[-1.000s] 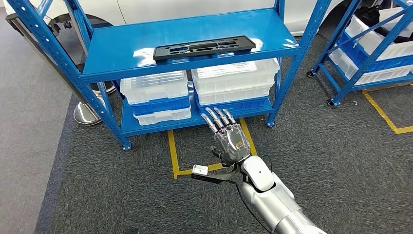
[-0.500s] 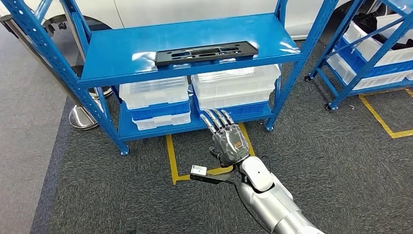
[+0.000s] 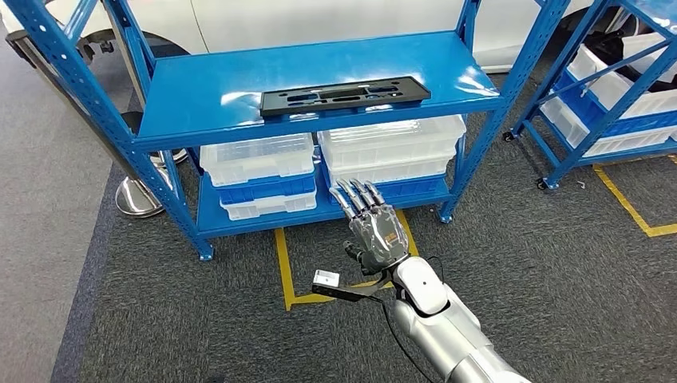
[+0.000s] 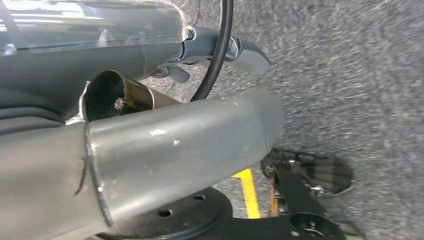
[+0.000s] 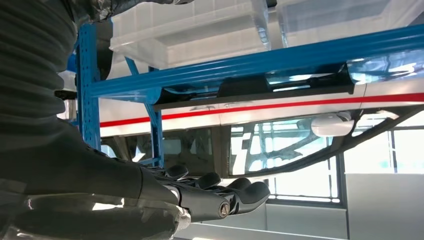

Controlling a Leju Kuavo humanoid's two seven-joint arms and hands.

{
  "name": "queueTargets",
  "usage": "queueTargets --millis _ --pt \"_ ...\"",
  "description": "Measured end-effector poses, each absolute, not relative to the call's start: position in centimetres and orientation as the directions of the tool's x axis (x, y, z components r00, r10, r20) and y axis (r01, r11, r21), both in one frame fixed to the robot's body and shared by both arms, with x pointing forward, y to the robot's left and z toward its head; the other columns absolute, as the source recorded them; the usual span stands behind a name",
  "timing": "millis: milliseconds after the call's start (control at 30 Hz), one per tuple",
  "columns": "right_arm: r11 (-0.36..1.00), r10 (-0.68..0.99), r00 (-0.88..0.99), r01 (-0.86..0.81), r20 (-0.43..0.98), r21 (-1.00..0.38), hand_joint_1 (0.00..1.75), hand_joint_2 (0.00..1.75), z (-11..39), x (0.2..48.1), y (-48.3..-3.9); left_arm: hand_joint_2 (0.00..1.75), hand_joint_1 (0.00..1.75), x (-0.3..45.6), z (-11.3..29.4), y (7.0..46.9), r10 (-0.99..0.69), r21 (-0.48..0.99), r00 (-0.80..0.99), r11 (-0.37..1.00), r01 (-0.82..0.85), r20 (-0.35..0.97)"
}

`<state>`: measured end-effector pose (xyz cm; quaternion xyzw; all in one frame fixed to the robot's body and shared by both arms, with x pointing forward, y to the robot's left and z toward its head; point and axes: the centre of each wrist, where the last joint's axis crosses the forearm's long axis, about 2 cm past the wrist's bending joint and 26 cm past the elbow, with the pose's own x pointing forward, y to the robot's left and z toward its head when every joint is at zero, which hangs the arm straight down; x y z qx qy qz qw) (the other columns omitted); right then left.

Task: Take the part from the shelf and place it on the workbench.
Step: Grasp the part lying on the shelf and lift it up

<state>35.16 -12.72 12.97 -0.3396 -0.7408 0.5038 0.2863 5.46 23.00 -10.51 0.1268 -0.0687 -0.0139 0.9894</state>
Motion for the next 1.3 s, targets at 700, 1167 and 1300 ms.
queueTargets --millis 700,1167,1300 --pt "0.260 0.809 -0.582 0.231 0.081 -0.938 0.00 1.75 13.1 35.7 -13.4 0.00 0.00 5.6 -10.5 23.1 -0.046 0.256 0.990 0.967 0.010 0.135" --pt "0.254 0.852 -0.516 0.257 0.090 -0.932 0.00 1.75 13.0 36.5 -15.6 0.00 0.00 5.6 -10.5 23.2 -0.049 0.261 0.990 0.965 0.013 0.133" --pt "0.251 0.856 -0.509 0.251 0.093 -0.935 0.00 1.75 12.7 36.3 -15.8 0.00 0.00 5.3 -10.6 23.2 -0.049 0.261 0.991 0.965 0.014 0.128"
